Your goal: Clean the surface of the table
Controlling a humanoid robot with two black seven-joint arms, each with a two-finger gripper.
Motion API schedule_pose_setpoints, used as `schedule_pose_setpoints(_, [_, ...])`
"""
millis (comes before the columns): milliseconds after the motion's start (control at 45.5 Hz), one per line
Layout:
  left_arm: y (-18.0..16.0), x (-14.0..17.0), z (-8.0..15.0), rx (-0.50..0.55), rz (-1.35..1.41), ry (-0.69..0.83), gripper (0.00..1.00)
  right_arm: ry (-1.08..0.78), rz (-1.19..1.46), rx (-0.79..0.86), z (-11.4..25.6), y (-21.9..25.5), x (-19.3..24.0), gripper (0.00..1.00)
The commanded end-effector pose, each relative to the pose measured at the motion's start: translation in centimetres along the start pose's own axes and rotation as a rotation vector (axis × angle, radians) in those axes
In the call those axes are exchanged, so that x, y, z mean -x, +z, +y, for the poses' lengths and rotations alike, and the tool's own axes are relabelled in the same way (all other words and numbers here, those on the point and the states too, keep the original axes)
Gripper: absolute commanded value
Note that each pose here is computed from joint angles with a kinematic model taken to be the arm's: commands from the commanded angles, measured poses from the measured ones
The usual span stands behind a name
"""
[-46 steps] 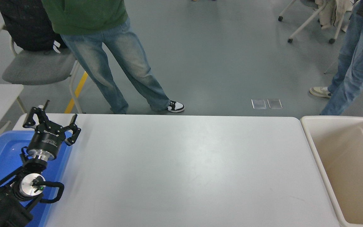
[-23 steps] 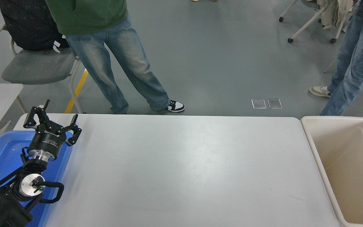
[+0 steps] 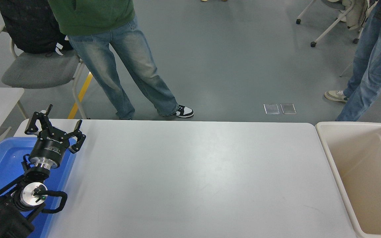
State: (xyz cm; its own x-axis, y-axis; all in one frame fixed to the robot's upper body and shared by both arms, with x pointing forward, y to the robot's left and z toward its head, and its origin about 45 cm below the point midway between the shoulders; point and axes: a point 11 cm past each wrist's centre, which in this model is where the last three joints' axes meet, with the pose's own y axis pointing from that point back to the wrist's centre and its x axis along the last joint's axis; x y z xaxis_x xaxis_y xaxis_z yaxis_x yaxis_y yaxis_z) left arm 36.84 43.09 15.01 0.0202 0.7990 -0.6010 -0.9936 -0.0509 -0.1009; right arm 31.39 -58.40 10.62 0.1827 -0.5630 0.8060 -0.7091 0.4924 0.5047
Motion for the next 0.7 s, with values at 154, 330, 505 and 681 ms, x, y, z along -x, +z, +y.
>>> schedule_pose_setpoints(154, [0.0, 0.0, 0.0, 0.000, -0.001, 0.000, 0.99, 0.009, -0.015, 0.004, -0.2, -0.8, 0.0, 1.00])
schedule_pose_setpoints(330, [0.0, 0.0, 0.0, 0.000, 0.001, 0.000, 0.99, 0.027, -0.012, 0.007, -0.2, -0.7, -0.2, 1.00])
schedule_pose_setpoints(505, [0.0, 0.0, 0.0, 0.000, -0.002, 0.001, 0.99, 0.076, -0.004, 0.010, -0.1, -0.6, -0.7, 1.00])
schedule_pose_setpoints(681, [0.0, 0.0, 0.0, -0.001, -0.002, 0.001, 0.99, 0.079, -0.007, 0.014, -0.1, -0.4, -1.2, 1.00])
